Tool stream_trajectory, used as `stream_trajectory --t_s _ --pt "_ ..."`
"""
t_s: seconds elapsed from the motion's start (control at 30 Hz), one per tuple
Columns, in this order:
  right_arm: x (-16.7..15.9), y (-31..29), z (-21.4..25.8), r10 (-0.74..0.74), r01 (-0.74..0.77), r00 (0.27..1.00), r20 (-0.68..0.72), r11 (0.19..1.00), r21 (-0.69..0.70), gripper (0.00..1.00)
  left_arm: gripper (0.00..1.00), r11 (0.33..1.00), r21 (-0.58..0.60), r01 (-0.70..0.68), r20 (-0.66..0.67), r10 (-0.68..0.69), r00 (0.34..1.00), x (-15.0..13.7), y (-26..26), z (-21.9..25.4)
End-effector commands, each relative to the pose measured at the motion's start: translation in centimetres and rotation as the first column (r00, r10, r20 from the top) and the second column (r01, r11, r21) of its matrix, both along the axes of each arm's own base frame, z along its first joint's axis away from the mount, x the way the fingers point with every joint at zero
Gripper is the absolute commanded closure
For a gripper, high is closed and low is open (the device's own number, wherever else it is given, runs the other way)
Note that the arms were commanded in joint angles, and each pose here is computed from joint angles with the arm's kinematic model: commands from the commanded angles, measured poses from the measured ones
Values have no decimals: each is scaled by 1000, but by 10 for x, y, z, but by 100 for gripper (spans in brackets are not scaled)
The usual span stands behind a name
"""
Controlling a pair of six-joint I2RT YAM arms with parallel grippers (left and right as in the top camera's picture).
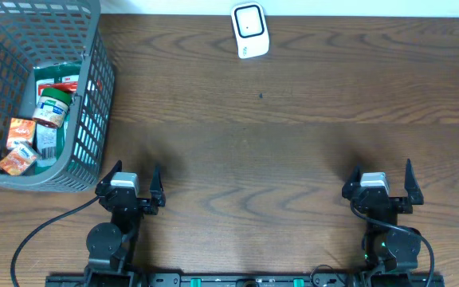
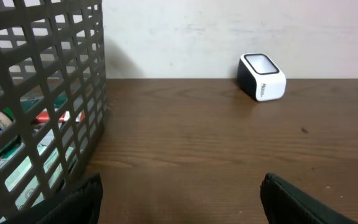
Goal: Scan the item barcode
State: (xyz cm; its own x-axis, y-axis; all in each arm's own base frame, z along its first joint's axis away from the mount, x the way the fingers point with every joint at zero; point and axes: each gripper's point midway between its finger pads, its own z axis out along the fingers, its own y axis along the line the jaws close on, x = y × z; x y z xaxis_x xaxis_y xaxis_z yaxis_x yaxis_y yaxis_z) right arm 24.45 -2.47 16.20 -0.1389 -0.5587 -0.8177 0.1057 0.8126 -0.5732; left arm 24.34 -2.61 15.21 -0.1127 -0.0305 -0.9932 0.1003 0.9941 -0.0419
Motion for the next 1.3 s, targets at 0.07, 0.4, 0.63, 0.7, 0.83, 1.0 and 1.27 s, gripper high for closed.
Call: stream_trajectory --t_s 0.07,0.4,0.63,0.7,0.83,1.0,1.27 --pt "0 -1 -1 -10 10 1000 -6 1000 -12 1 18 1000 17 -18 -50 19 999 0 4 -17" --pt "0 -1 -1 -10 10 1000 -6 1000 -12 1 18 999 9 -45 28 45 999 2 8 3" --pt "0 -1 -1 -10 10 1000 -6 1000 -12 1 18 999 6 -46 47 45 998 1 8 12" --pt "0 -1 -1 -10 10 1000 -6 1000 -12 1 18 999 6 -46 47 45 998 1 8 13" --pt "0 -1 -1 -10 10 1000 -6 1000 -12 1 18 999 8 -46 36 45 998 1 8 10" --pt "0 -1 -1 -10 10 1000 -6 1000 -12 1 18 998 11 -70 29 69 997 1 13 8" --pt "0 -1 -1 -10 10 1000 -6 1000 -12 1 18 996 -3 -90 27 90 996 0 16 13"
